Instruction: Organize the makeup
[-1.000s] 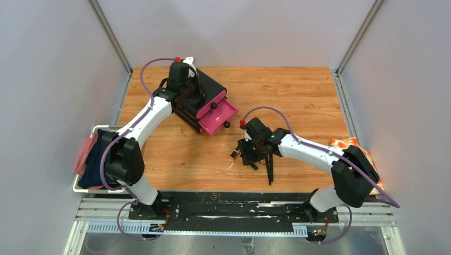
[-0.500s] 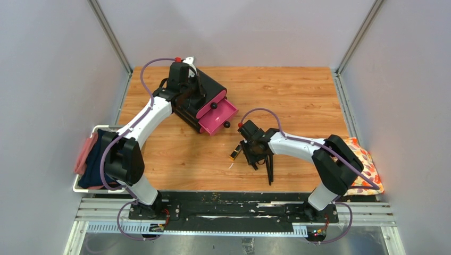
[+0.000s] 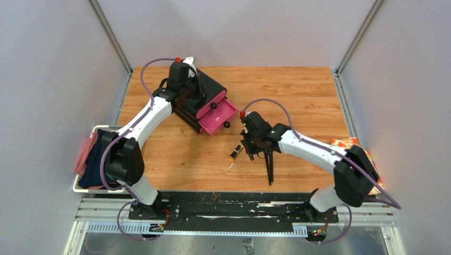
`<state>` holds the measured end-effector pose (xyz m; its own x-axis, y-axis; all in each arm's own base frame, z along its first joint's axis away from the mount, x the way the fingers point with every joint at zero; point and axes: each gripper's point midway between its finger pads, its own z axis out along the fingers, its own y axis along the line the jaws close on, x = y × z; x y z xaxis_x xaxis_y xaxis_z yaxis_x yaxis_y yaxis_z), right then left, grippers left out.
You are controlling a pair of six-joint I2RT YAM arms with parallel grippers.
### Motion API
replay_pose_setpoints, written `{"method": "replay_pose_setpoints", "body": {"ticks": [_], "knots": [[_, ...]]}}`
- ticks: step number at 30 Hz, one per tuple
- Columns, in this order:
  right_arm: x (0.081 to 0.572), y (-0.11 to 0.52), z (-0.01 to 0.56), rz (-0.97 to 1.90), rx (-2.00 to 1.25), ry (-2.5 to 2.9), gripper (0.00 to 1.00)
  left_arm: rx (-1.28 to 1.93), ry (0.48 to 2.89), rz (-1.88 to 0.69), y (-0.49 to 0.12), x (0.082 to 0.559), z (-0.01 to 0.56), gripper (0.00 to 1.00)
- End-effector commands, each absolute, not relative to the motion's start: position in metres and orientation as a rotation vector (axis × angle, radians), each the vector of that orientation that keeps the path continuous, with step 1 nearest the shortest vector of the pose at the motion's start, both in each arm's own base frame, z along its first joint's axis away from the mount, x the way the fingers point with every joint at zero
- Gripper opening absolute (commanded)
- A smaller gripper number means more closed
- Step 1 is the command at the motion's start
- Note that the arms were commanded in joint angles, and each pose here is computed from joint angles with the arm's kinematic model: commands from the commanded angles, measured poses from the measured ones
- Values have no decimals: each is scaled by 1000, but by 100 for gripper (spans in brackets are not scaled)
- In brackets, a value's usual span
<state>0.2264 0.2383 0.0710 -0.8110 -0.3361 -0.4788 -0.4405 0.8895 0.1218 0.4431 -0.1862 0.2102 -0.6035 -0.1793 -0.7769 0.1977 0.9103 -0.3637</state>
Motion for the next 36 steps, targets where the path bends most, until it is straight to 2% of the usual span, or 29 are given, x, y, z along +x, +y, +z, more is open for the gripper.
{"method": "replay_pose_setpoints", "body": {"ticks": [1, 4, 9, 12, 20, 31, 36], "knots": [[246, 268, 159, 481, -531, 2384, 0, 7, 2278, -480, -176, 424, 179, 0], [256, 288, 195, 579, -541, 2299, 0, 6, 2276, -480, -175, 424, 180, 0], [278, 319, 222, 663, -553, 2232, 0, 7, 2275, -485, -176, 424, 181, 0], [294, 333, 218, 713, -510, 2260, 0, 10, 2276, -477, -175, 423, 181, 0], [316, 369, 224, 1160, -322, 2259, 0, 11, 2269, -457, -171, 422, 185, 0], [322, 380, 228, 1363, -131, 2295, 0, 9, 2273, -459, -170, 421, 182, 0], [325, 371, 210, 1294, -45, 2350, 0, 7, 2271, -469, -171, 421, 182, 0]]}}
